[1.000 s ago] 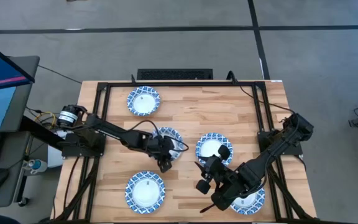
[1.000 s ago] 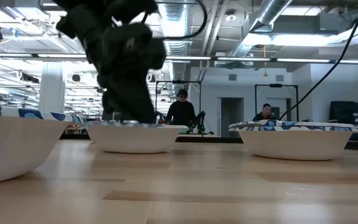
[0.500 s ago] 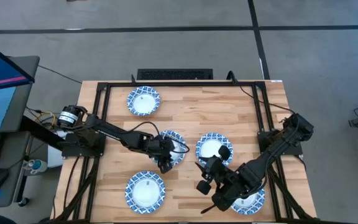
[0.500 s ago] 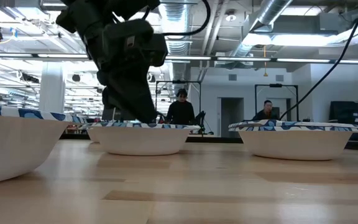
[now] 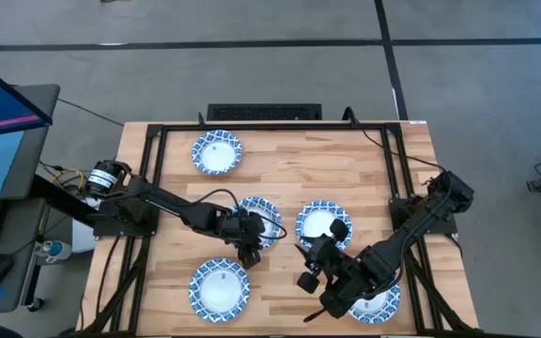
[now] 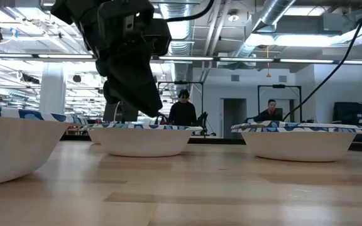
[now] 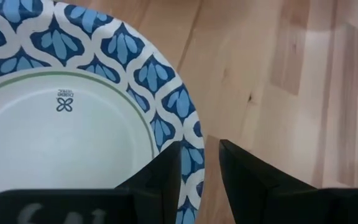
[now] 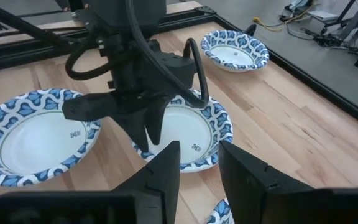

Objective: Nest bowls inside each other
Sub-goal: Stack the white bowl on top of the other white bowl

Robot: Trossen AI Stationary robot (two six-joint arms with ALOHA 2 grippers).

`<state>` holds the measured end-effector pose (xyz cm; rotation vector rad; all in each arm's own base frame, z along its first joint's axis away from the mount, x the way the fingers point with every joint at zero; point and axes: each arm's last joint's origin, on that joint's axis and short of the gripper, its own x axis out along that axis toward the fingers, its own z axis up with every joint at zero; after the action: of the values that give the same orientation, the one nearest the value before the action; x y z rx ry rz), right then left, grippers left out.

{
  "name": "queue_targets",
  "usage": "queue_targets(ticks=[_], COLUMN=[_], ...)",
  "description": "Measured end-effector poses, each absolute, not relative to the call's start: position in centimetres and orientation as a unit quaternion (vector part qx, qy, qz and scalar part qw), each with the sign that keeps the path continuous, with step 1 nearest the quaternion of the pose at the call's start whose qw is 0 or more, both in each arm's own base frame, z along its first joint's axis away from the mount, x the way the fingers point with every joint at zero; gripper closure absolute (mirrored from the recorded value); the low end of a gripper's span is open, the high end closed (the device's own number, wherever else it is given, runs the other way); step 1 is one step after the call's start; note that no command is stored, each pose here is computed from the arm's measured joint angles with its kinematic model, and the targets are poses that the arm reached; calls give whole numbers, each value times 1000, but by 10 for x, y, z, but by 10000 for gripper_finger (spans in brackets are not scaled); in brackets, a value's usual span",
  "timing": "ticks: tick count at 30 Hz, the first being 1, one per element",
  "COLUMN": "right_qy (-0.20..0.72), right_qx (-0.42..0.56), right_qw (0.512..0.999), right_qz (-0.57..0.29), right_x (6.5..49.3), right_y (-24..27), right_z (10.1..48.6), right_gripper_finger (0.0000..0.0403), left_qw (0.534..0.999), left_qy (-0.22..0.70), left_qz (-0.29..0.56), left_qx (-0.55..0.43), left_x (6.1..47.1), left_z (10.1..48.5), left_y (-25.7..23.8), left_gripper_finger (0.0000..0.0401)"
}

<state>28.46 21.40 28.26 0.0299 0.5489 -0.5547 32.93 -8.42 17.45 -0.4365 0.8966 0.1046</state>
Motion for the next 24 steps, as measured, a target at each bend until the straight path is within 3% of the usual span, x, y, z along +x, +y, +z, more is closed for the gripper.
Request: queue_targets(ticks=[24], right_qy=[268], right_qx=[14], right_qw=[925], right_qz=[-270], right_x=[285], right_y=[214], right_z=[283], right_gripper_finger=[272], left_qw=[887], left_qy=[431], left_qz=[15], left_qx=[-165], left_x=[327], left_z=[175], left_y=[-95], left_gripper_finger=[301])
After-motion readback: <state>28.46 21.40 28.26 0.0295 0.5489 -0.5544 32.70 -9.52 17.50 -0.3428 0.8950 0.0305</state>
